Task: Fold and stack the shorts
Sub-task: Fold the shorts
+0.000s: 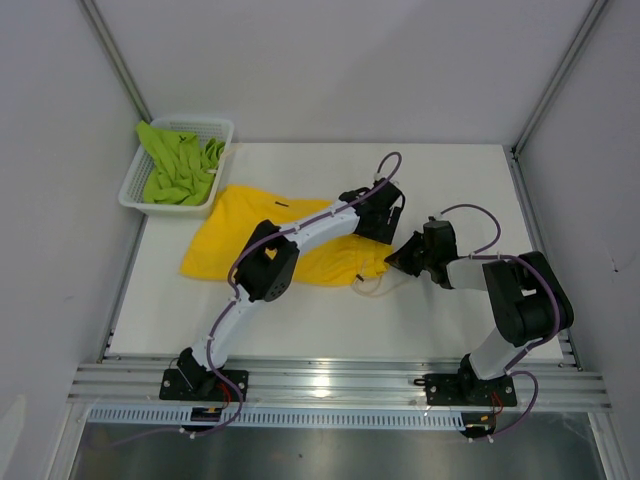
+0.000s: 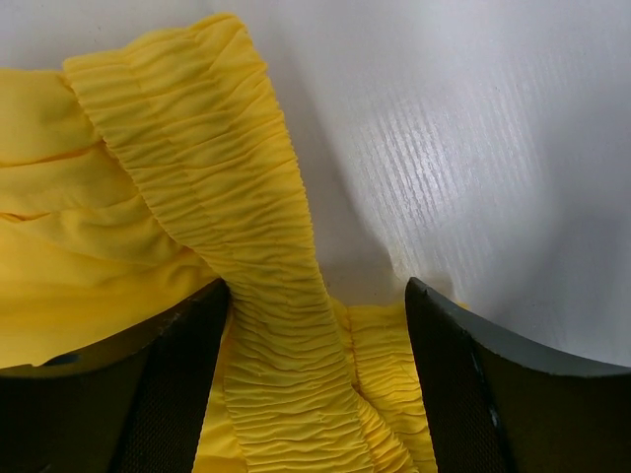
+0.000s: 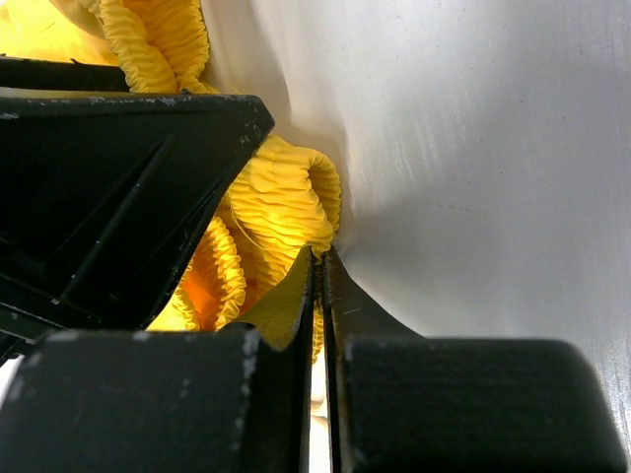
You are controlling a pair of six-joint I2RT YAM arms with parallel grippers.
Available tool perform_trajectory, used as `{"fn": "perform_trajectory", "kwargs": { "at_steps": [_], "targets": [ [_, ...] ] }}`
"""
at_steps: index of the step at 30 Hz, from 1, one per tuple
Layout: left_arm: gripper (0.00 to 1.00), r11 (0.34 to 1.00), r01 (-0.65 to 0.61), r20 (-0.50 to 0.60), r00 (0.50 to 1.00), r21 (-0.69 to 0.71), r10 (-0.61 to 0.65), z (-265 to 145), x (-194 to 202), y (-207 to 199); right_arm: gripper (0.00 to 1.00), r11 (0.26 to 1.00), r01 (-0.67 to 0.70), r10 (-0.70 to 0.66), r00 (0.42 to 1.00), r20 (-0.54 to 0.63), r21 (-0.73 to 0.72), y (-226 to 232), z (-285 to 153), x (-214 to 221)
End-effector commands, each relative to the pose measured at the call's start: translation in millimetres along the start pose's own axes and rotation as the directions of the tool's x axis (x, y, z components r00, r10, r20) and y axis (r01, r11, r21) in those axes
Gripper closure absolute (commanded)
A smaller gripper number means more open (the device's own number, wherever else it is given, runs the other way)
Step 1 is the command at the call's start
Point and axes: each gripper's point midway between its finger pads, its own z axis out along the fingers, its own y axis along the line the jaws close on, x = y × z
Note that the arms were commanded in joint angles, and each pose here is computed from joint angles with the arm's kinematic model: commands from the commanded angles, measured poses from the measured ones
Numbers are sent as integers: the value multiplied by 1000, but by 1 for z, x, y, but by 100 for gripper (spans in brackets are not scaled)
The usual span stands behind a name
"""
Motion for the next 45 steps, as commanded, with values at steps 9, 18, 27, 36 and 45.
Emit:
{"fn": "perform_trajectory", "kwargs": {
  "at_steps": [9,18,27,36,45],
  "targets": [
    [22,981,23,100,995,-191,-3,-35,-31,23,100,1000,2,-2,1000,19,14,-2,0,-2],
    [53,974,-55,3,998,-219,57,-8,-1,25,100,1000,10,-10,1000,24,-7,8,-2,-2],
    [32,990,-71,-17,997,-120,69,-2,10,6,100,1000,7,-7,1000,19,9,6,5,-5],
    [92,970,-122,-83,991,-209,106,18,34,26,100,1000,8,-8,1000,28,6,9,5,-7],
    [100,976,-127,-60,991,-178,118,5,31,21,100,1000,-1,1,1000,23,6,14,12,-13]
  ]
}}
